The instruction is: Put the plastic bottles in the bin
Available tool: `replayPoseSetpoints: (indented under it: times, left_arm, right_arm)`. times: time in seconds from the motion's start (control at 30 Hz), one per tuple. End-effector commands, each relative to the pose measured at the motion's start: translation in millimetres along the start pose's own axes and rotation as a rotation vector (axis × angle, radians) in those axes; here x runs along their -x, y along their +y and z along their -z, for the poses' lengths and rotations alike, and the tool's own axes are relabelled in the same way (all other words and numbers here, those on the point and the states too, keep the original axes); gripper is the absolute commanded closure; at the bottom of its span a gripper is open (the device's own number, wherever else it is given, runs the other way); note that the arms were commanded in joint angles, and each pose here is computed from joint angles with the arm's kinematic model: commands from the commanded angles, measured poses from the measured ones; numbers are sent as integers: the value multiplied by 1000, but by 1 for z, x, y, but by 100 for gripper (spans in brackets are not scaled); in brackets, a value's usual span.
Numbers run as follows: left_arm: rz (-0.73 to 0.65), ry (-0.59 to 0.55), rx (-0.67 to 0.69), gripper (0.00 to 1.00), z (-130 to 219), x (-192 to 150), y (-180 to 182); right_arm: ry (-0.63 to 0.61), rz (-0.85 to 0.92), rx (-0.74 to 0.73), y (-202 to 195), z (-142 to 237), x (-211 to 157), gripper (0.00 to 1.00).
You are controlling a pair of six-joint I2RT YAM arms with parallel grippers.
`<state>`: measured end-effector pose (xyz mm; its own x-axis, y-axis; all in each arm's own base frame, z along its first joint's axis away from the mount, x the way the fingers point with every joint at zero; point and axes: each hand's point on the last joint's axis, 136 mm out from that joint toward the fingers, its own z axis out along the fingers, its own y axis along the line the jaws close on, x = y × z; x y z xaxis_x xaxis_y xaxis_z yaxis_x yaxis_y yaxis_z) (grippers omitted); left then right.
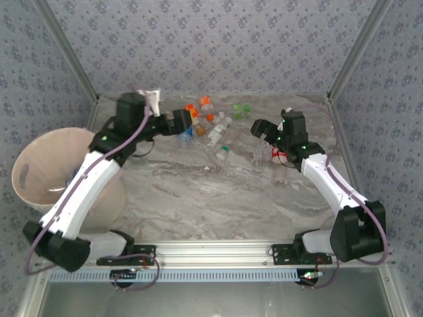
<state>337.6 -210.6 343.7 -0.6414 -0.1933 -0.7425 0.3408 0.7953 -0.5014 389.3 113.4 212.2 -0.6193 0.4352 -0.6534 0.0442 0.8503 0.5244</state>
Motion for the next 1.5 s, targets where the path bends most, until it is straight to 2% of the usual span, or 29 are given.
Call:
replayPoseSetpoints:
  times: [0.0, 0.2, 0.33, 0.57, 0.77, 0.87, 1.23, 1.47]
  left_arm:
    - [12, -17, 164, 2, -21, 10, 19]
    - [-25, 115, 435, 2, -73, -14, 79]
    - [-52, 242, 529, 2, -102, -37, 109]
    - [-44, 362, 561, 2, -148, -67, 141]
    - [-44, 418, 516, 2, -193, -89, 166]
    - [-9, 447, 496, 6, -210, -99, 180]
    - [-10, 489, 490, 16, -242, -120, 204]
    - [-45, 508, 519, 28, -244, -130, 215]
  right_arm:
    - [-70, 37, 49, 12, 14, 12, 0]
    - [-95, 79, 80, 18, 23, 14, 0]
    - [-95, 82, 66, 16, 26, 13, 0]
    - [-101, 74, 36, 12, 29, 15, 0]
    - [-102, 73, 28, 11, 30, 15, 0]
    - [-100, 76, 24, 11, 32, 15, 0]
    - [-97, 85, 10, 8, 34, 13, 0]
    - [-91, 94, 6, 7, 35, 12, 0]
